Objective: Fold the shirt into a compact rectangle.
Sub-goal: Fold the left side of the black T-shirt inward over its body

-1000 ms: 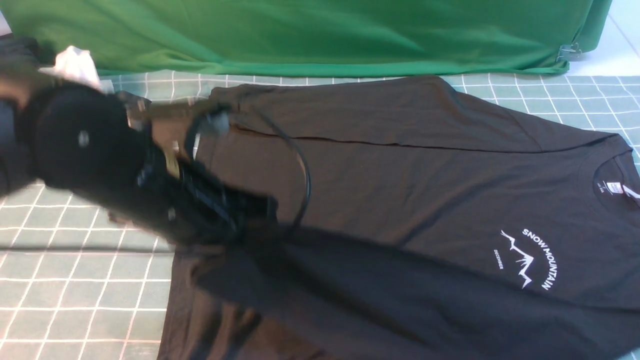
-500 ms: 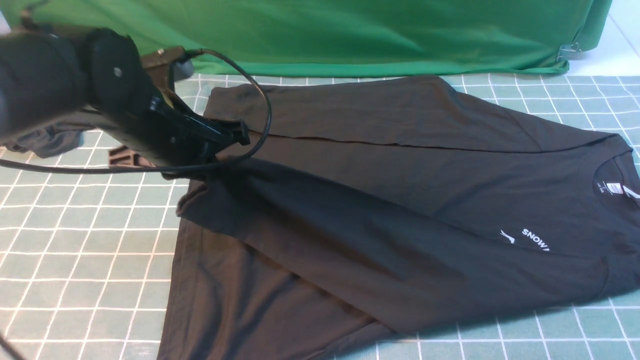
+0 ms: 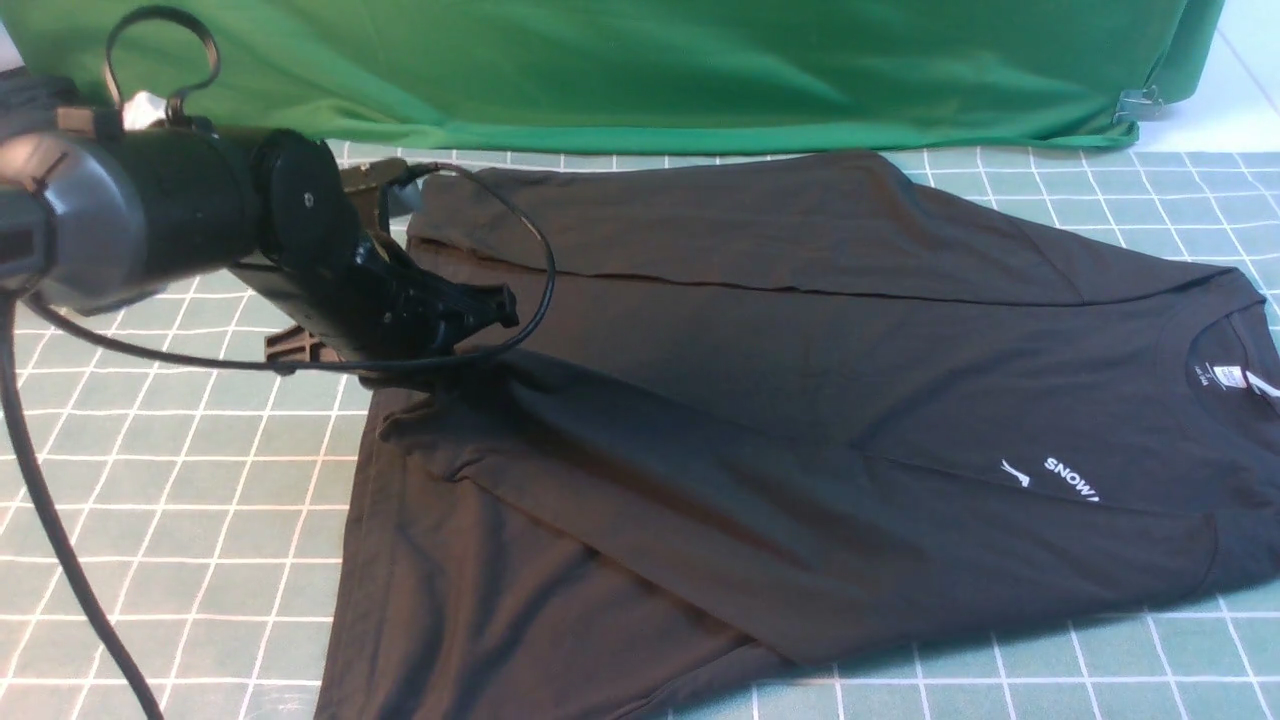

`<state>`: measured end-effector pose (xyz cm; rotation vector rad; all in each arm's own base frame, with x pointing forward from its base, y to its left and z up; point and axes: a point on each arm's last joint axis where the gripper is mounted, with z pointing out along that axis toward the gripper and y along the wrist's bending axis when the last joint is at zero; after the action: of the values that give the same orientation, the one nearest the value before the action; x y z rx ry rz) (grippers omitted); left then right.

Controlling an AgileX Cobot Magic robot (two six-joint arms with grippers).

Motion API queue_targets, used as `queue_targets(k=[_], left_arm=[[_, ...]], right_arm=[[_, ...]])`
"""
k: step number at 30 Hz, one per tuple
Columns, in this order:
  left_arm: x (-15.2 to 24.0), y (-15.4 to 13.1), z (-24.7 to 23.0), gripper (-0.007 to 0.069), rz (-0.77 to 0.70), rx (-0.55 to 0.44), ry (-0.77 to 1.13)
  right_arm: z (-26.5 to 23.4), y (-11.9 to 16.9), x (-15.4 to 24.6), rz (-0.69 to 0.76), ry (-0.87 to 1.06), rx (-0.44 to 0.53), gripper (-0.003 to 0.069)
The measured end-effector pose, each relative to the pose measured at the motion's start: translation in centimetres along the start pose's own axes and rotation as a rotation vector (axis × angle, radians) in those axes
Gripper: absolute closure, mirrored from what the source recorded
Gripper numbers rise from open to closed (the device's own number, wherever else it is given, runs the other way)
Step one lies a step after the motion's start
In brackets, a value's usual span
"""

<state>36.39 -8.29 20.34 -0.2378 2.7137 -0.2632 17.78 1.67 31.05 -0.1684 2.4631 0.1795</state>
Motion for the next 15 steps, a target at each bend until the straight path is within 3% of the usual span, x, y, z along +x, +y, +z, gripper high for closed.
queue_targets(k=[9, 15], left_arm=[[-3.4, -1.5, -2.4, 0.0619, 0.036, 0.043, -0.136], [-3.5, -1.1, -0.9, 0.0613, 0.036, 0.032, -0.124]], right_arm=[[0.0, 0.0, 0.0, 0.000, 0.000, 0.000, 0.0421], [0.0, 0.0, 0.0, 0.000, -0.001, 0.000, 0.0421]])
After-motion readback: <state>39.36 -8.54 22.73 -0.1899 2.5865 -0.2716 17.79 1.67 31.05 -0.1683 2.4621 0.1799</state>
